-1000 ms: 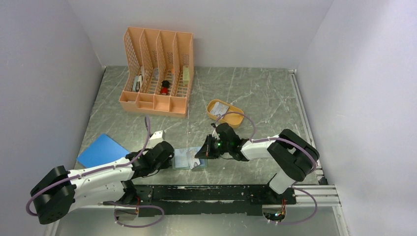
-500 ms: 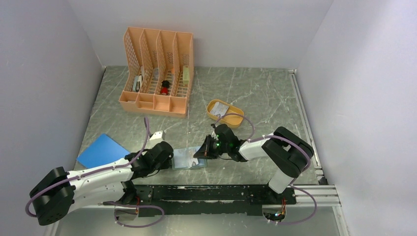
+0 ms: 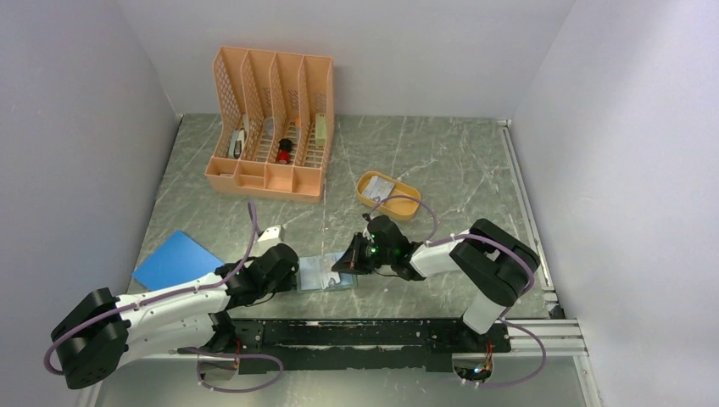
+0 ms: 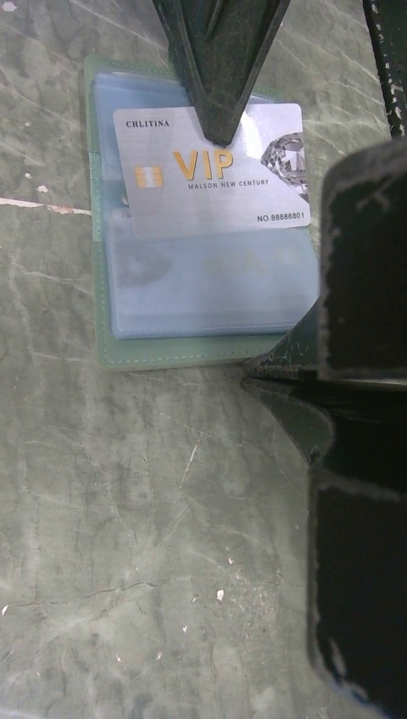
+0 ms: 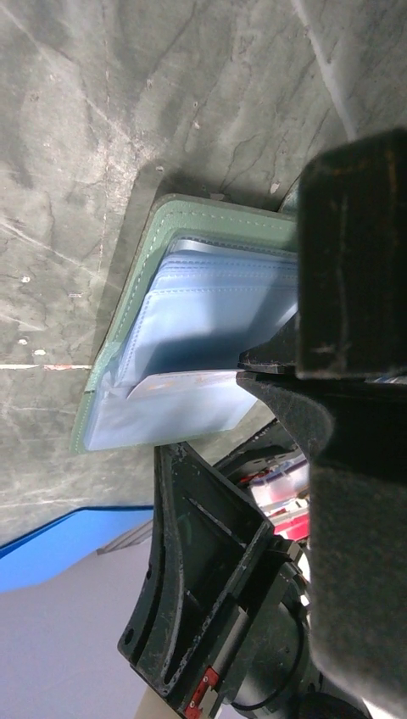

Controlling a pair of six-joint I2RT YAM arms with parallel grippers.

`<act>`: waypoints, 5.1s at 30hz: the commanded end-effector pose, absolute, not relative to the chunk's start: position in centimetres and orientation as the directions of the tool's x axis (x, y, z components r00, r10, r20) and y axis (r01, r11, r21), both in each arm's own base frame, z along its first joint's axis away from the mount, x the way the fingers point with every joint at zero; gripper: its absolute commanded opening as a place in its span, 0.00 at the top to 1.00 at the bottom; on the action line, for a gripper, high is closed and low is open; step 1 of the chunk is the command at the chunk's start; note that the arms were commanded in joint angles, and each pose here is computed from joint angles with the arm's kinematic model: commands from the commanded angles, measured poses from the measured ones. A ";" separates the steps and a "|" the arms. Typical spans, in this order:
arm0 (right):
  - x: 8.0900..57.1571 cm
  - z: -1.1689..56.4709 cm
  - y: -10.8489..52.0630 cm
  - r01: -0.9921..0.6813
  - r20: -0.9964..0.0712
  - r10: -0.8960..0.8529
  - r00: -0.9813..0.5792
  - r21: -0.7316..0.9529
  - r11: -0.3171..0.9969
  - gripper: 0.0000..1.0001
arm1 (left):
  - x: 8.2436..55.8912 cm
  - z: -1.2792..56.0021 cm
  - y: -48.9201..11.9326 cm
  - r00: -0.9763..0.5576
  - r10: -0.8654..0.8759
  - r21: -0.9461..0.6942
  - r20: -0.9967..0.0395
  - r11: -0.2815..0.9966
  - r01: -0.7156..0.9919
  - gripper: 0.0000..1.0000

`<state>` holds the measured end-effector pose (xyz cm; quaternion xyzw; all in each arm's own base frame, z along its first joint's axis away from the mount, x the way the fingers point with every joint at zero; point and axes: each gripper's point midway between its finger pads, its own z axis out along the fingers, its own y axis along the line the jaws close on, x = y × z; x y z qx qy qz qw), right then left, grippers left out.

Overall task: Put the credit cards into the card holder
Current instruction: Insert the credit card into the card holder, then pick up the credit card from the storage box.

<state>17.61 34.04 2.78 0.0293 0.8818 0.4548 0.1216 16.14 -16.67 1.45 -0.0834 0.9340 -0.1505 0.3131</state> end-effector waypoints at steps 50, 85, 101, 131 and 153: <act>16.4 2.5 36.2 -0.173 -0.290 0.041 -0.956 0.672 0.720 0.56 | 15.4 1.3 -17.7 -0.815 -0.243 -0.384 -0.526 0.923 -0.027 0.95; 15.4 3.4 39.0 -0.361 -0.406 -0.151 -0.901 0.512 0.779 0.48 | 16.6 3.2 -18.2 -0.782 -0.249 -0.394 -0.572 0.919 -0.004 0.95; 24.4 16.1 29.1 -0.236 -0.708 0.085 -0.701 0.343 0.909 0.35 | 17.7 11.5 -16.3 -0.676 -0.301 -0.415 -0.673 0.910 0.008 0.31; 43.5 5.9 18.8 0.281 -0.489 0.580 -0.651 0.554 0.783 0.35 | 18.8 13.8 -19.1 -0.611 -0.225 -0.434 -0.759 0.874 0.217 0.29; 41.5 2.3 19.3 0.283 -0.427 0.550 -0.717 0.543 0.791 0.53 | 18.3 12.2 -19.5 -0.653 -0.218 -0.445 -0.726 0.872 0.204 0.30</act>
